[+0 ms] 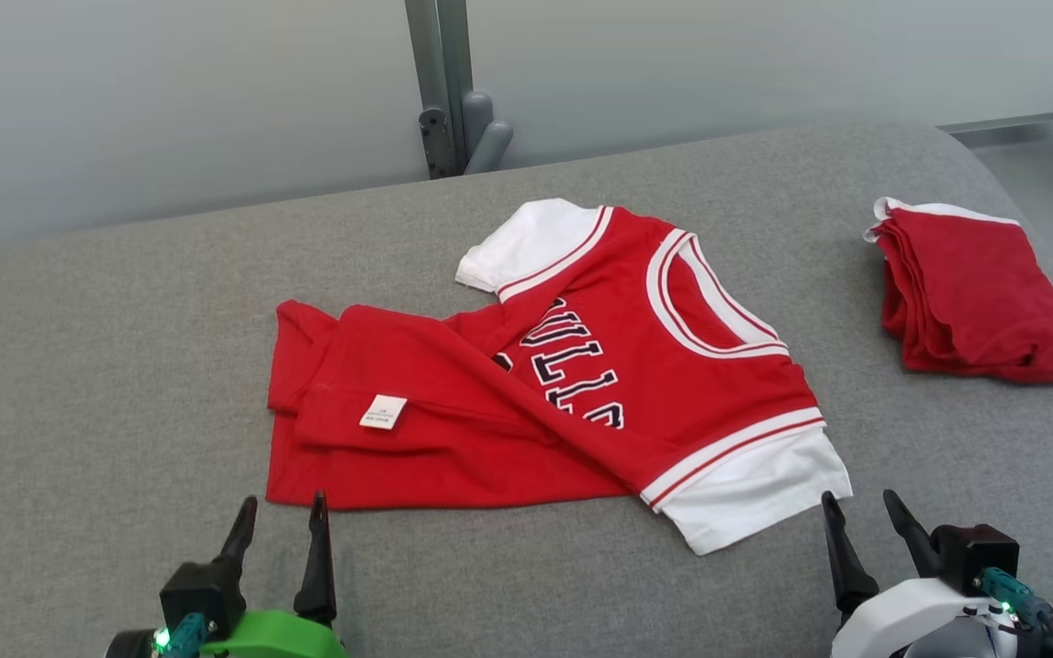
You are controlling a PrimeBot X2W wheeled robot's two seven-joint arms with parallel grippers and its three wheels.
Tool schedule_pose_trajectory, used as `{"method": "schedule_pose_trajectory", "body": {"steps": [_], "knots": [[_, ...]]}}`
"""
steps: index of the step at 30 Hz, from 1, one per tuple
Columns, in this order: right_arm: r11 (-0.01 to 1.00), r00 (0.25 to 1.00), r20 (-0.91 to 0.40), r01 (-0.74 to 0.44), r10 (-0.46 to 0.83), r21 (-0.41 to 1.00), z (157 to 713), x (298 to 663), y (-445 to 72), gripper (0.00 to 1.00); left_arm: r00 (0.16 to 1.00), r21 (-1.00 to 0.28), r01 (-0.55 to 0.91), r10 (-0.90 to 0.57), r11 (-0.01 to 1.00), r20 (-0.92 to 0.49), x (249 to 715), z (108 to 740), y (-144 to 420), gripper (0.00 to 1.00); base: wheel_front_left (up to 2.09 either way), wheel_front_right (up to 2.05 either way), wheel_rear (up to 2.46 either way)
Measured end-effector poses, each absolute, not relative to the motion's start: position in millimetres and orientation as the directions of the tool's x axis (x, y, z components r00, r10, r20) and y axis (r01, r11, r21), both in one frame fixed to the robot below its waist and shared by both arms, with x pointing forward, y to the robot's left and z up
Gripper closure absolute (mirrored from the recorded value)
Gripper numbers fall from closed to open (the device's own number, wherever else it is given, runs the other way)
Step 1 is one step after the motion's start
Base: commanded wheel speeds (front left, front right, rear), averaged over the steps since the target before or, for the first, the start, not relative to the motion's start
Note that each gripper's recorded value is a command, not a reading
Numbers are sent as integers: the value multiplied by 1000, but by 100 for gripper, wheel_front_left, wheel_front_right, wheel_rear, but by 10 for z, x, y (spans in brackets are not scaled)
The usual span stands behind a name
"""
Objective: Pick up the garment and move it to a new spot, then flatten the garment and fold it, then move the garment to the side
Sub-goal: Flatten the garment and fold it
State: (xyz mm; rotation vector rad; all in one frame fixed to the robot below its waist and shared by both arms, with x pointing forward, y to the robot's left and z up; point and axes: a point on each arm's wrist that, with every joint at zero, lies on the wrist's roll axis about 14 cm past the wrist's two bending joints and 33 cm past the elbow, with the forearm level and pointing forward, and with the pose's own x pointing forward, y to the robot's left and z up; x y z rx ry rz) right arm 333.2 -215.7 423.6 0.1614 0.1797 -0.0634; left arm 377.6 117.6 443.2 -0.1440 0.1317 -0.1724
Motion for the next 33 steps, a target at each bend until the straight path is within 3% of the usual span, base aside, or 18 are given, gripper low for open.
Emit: {"method": "schedule_pose_trajectory", "body": {"steps": [12,28,30,31,32,33], "knots": [[986,983,-182,58,-30,155,4234,3326,-2088,0,972,-153,164,-186,975,-144,3581,4350,1160,0,0,0,0],[988,962,-271,79,-41,130,3944,3618,-2147,0,950,-169,231,-260,958,-174,3997,4187,910,0,0,0,0],[989,955,-294,82,-42,127,3872,3611,-2149,11,947,-172,230,-261,958,-189,4008,4132,906,0,0,0,0],[988,953,-301,84,-43,126,3849,3613,-2151,25,946,-173,229,-261,958,-194,4014,4111,905,0,0,0,0],[988,951,-305,85,-43,125,3833,3622,-2154,33,945,-174,229,-262,958,-197,4021,4095,902,0,0,0,0],[989,950,-308,85,-43,124,3823,3636,-2154,58,944,-174,229,-262,958,-200,4031,4084,902,0,0,0,0]]}}
